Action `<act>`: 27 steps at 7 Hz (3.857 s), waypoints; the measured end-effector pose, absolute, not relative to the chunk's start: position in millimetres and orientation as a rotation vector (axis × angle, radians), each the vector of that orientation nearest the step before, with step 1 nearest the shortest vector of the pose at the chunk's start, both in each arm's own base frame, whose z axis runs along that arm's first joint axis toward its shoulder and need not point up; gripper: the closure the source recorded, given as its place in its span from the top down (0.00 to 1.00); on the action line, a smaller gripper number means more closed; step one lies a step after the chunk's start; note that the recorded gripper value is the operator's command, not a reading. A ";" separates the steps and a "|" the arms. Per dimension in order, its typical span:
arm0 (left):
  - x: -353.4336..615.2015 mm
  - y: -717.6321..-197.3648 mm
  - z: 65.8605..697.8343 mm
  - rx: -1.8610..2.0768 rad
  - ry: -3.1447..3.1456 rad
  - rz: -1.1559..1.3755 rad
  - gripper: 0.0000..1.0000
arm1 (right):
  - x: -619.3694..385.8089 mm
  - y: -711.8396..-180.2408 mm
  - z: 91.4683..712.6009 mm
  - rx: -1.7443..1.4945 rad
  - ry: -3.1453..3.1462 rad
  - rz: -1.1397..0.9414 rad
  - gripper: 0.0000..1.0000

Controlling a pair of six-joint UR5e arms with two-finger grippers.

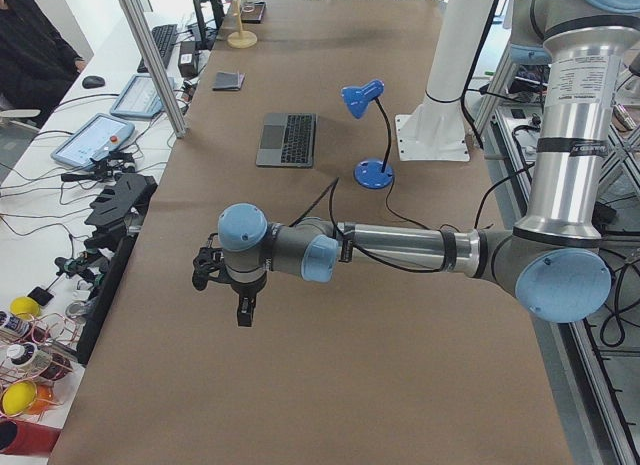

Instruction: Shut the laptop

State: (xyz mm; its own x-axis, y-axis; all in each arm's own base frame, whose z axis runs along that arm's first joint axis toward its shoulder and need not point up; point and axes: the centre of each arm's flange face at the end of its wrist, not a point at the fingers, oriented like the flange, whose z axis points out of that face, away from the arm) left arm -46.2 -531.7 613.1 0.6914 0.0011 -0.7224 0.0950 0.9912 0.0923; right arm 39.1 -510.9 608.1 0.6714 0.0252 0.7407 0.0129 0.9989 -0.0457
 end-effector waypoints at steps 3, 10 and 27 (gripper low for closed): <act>-45.9 -531.6 613.6 0.124 0.806 -0.052 0.98 | 39.0 -512.2 606.3 -0.045 -0.837 0.006 1.00; -45.9 -531.8 612.3 0.128 0.806 -0.050 0.98 | 38.5 -514.5 603.5 -0.042 -0.841 0.005 1.00; -19.4 -573.9 521.1 0.144 0.916 -0.161 0.98 | -4.6 -580.3 501.6 0.061 -0.851 -0.048 1.00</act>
State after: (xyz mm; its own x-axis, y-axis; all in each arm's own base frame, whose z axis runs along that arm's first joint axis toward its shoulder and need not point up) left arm -19.4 -573.9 521.1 0.5983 -0.0768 -0.7976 0.1996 0.9783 0.0555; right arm -4.6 -580.3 501.6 0.6585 -0.0668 0.7496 0.0182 0.9972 0.0729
